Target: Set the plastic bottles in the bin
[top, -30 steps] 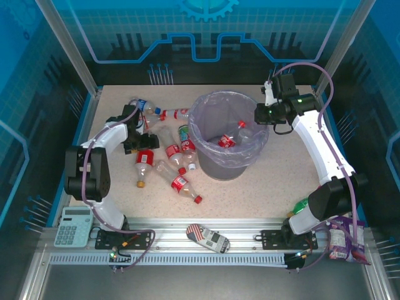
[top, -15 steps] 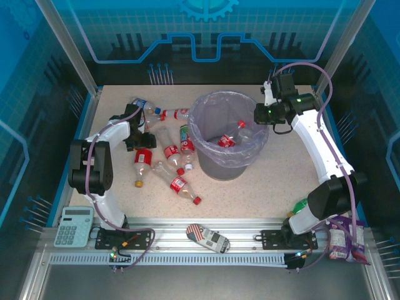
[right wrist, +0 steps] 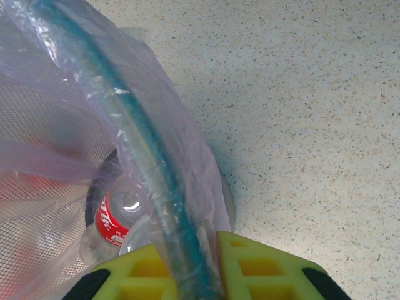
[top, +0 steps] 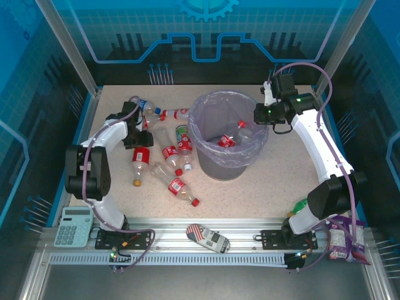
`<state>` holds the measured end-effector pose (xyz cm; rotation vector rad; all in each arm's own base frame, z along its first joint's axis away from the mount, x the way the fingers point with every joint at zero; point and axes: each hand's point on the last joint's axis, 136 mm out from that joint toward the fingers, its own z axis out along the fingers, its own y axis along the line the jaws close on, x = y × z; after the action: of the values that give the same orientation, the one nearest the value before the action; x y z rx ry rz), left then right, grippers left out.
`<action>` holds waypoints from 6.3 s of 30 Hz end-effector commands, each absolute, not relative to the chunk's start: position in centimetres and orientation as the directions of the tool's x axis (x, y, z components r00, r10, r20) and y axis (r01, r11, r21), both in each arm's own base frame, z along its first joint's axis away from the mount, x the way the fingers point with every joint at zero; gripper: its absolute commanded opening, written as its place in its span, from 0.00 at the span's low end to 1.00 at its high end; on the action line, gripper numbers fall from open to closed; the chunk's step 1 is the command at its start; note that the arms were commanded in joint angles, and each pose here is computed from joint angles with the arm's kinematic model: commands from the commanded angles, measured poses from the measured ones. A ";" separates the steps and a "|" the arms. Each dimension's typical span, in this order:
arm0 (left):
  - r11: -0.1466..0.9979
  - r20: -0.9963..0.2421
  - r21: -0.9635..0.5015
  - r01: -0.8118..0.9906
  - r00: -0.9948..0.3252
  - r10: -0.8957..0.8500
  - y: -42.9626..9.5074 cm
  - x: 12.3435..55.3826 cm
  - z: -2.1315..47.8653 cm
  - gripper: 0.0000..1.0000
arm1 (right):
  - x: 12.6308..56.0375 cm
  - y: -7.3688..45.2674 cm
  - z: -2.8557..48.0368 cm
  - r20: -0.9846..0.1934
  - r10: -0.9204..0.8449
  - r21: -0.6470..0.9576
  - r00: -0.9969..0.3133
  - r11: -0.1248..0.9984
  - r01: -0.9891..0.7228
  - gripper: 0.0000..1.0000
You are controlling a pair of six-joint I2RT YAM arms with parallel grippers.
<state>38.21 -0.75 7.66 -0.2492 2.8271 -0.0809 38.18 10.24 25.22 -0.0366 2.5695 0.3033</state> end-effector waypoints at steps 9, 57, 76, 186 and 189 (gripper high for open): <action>0.982 -0.604 -0.172 -0.076 -0.780 -0.166 -1.7 38.8 23.7 0.60 | 37.6 11.1 24.8 -0.496 0.003 0.208 -0.868 0.971 -0.116 0.17; 0.504 -0.981 -0.186 0.843 -0.130 -0.145 -32.8 39.7 42.0 0.00 | 38.2 11.9 25.4 -0.512 0.014 0.242 -0.859 0.962 -0.129 0.17; 0.544 -0.920 -0.320 0.775 -0.392 0.017 -33.2 39.4 28.9 0.03 | 38.1 11.7 25.0 -0.506 0.013 0.234 -0.863 0.965 -0.123 0.17; -0.230 0.089 -0.614 -0.755 0.223 -0.971 9.6 48.5 1.6 0.71 | 38.2 12.2 24.2 -0.498 0.016 0.247 -0.867 0.961 -0.125 0.17; -0.230 0.087 -0.615 -0.754 0.225 -0.971 9.8 48.2 1.6 0.66 | 38.3 12.4 24.1 -0.494 0.017 0.251 -0.869 0.960 -0.124 0.17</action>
<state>49.42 9.22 3.41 -2.0044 1.5909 -0.6861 38.77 10.84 25.14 -0.0387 2.5575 0.3381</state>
